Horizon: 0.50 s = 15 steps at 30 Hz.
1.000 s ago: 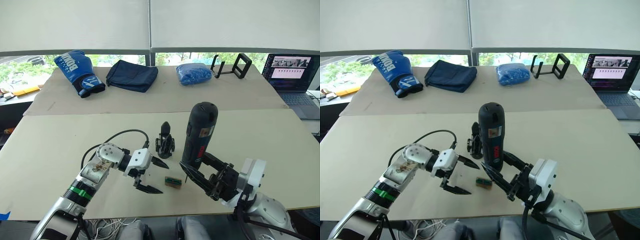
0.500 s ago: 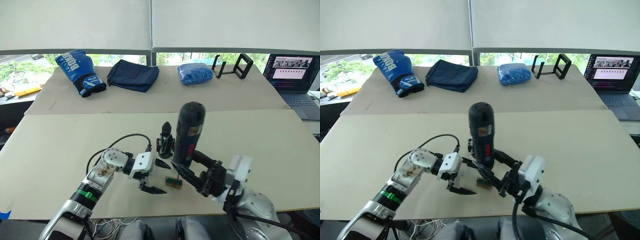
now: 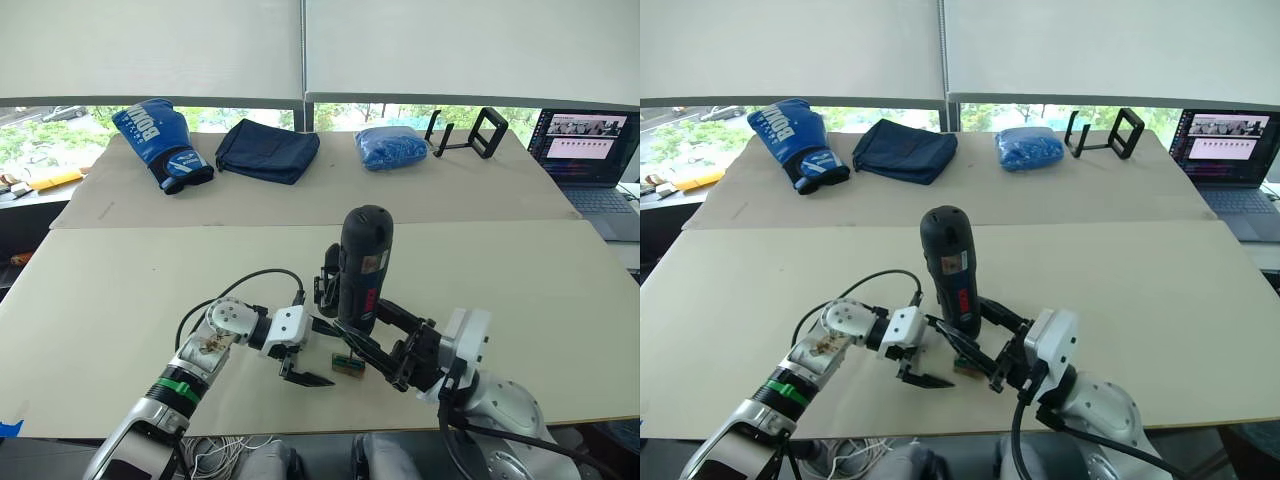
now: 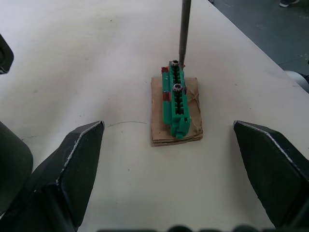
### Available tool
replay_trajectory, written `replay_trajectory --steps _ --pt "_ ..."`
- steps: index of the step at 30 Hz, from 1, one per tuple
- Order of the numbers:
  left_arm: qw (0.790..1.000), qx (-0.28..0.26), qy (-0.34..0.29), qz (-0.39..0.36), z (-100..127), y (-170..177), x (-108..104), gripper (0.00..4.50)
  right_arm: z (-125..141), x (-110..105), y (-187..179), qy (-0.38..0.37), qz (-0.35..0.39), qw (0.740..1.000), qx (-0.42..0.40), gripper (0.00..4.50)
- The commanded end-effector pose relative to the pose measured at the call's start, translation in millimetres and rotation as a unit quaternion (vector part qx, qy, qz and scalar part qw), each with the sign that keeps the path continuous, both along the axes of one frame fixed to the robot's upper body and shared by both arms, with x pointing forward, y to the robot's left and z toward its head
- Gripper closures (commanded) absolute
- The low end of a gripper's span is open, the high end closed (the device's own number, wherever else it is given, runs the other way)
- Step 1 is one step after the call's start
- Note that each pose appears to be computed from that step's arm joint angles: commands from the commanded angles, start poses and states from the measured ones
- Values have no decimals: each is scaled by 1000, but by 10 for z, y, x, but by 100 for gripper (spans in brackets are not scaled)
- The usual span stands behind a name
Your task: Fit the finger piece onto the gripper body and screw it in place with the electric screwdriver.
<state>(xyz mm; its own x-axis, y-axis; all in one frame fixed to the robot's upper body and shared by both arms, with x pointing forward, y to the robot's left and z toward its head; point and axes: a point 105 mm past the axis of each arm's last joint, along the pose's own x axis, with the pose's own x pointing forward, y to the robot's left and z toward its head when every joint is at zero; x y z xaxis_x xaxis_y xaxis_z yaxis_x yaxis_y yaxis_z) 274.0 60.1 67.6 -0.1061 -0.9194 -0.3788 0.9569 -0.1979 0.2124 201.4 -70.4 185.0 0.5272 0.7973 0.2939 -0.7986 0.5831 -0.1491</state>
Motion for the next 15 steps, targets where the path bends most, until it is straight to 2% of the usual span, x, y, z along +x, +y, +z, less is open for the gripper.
replay_trajectory --steps 1,15 --pt "1000 -9 -22 -12 90 -43 18 0 266 -123 -50 -45 6 999 22 260" --pt "999 -20 -29 -18 132 -85 25 0 184 -102 -62 -24 11 1000 10 260"
